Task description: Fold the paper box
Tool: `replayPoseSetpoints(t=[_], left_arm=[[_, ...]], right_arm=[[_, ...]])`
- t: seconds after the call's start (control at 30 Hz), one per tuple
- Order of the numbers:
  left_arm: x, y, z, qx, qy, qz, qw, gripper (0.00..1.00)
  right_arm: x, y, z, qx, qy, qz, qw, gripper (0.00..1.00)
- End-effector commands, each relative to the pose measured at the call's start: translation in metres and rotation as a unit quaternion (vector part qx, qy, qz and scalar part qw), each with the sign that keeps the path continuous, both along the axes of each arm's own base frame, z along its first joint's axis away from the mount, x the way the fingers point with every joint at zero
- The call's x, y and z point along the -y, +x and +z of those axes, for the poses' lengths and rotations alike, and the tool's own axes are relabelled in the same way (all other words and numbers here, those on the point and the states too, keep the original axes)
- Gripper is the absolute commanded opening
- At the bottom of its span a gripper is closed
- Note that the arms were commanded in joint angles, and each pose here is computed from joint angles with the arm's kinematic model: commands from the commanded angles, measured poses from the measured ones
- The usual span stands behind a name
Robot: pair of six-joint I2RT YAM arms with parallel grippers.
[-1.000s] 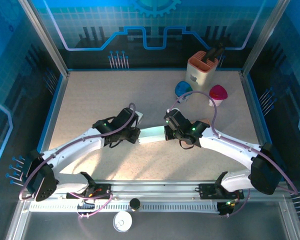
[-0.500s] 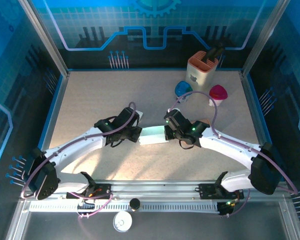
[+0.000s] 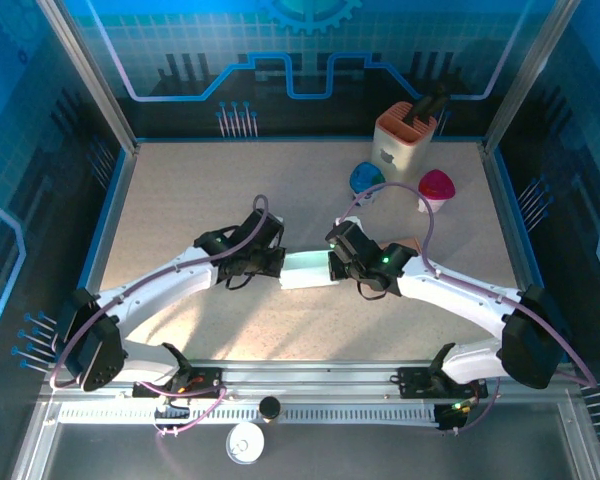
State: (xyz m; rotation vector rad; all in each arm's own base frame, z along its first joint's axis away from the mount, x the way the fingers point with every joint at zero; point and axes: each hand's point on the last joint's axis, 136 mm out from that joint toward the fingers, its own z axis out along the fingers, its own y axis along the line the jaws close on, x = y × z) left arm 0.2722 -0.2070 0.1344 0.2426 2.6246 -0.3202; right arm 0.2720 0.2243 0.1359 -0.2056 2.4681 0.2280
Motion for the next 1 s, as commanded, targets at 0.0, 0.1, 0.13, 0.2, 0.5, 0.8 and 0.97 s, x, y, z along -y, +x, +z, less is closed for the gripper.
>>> replayPoseSetpoints(t=[0.0,0.1,0.13,0.2,0.5,0.8,0.97], left_arm=[[0.006,-0.006,0.005,-0.032,-0.013,0.002,0.999,0.00],[0.007,-0.008,0.006,-0.044,-0.013,0.002,0.999,0.00],[0.008,-0.007,0.007,-0.047,-0.013,0.002,0.999,0.00],[0.011,-0.007,0.009,-0.056,-0.016,0.002,0.998,0.00],[0.015,-0.002,0.011,-0.079,-0.032,0.022,0.996,0.00],[0.020,0.001,0.018,-0.088,-0.063,0.044,0.993,0.00],[0.022,0.001,0.020,-0.098,-0.065,0.046,0.992,0.00]], right_arm=[[-0.007,0.001,0.009,0.018,0.008,0.010,1.000,0.00],[-0.008,0.003,0.011,0.021,0.010,0.014,1.000,0.00],[-0.009,0.004,0.011,0.021,0.010,0.016,1.000,0.00],[-0.012,0.004,0.008,0.019,0.013,0.021,1.000,0.00],[-0.013,0.003,0.004,0.018,0.014,0.024,0.999,0.00],[-0.014,0.002,0.001,0.017,0.013,0.030,0.999,0.00],[-0.016,0.003,0.001,0.022,0.012,0.040,0.999,0.00]])
